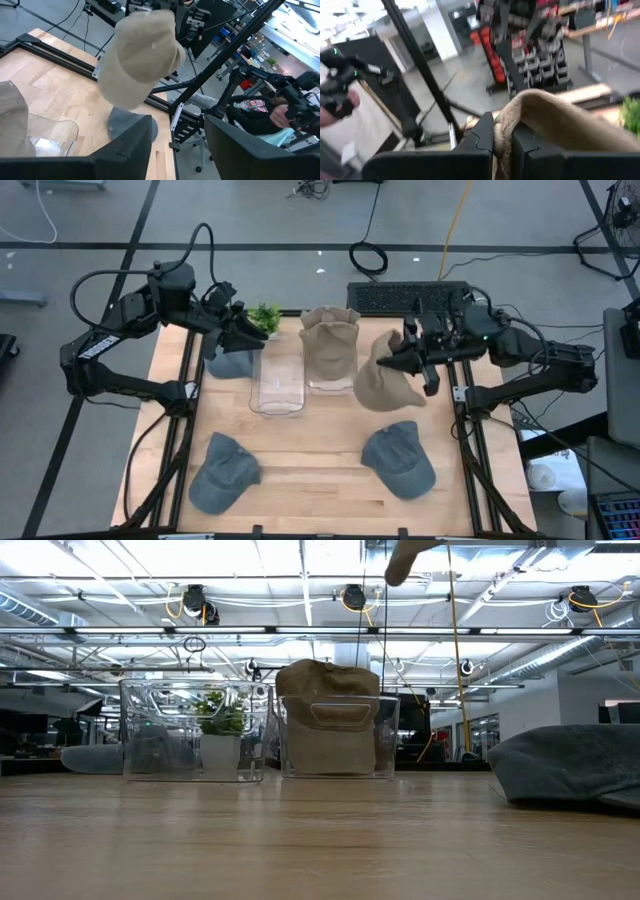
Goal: Pick & Place hat
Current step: Put the brown cap into the right transparent bin
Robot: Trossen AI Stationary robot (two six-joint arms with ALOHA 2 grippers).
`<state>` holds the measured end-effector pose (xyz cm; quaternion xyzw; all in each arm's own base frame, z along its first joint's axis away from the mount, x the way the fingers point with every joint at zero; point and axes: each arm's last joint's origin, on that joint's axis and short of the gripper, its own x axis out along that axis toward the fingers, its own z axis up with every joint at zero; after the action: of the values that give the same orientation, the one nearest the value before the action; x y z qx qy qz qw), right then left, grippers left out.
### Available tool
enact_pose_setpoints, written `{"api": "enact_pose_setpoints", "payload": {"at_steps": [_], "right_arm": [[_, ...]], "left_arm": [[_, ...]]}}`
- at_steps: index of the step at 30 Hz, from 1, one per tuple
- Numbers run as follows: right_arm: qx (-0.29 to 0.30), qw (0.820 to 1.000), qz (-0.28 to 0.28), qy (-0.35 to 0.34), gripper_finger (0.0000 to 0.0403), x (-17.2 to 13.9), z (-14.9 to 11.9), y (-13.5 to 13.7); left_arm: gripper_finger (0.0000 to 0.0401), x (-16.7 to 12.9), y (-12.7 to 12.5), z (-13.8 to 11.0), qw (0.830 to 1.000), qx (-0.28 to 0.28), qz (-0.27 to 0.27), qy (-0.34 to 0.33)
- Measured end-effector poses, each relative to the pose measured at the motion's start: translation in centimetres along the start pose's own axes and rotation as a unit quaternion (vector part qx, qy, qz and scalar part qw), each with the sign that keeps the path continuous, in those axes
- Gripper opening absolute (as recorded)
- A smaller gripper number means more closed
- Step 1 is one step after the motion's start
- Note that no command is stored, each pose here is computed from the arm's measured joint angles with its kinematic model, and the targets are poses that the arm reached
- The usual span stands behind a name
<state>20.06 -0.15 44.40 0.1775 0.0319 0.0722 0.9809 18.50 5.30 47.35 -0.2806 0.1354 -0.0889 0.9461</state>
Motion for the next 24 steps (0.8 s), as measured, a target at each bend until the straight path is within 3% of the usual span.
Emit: {"api": "enact_pose_setpoints", "payload": {"at_steps": [5, 16, 24], "right_arm": [[-0.006, 0.997, 0.002, 0.072, 0.0008, -0.5, -1.5, 0.6], [-0.096, 0.981, -0.02, 0.165, 0.0008, -0.6, -3.8, 1.4], [-0.183, 0.94, -0.091, 0.272, 0.0008, -0.1, -2.5, 1.8]], "left_arm": [[0.0193, 0.0, 0.0, 0.0, 1.0, 0.0, 0.0, 0.0], [0.0188, 0.0, 0.0, 0.0, 1.0, -0.009, 0.001, 0.0], [0.0183, 0.0, 0.0, 0.0, 1.0, -0.03, 0.0, -0.001]]}}
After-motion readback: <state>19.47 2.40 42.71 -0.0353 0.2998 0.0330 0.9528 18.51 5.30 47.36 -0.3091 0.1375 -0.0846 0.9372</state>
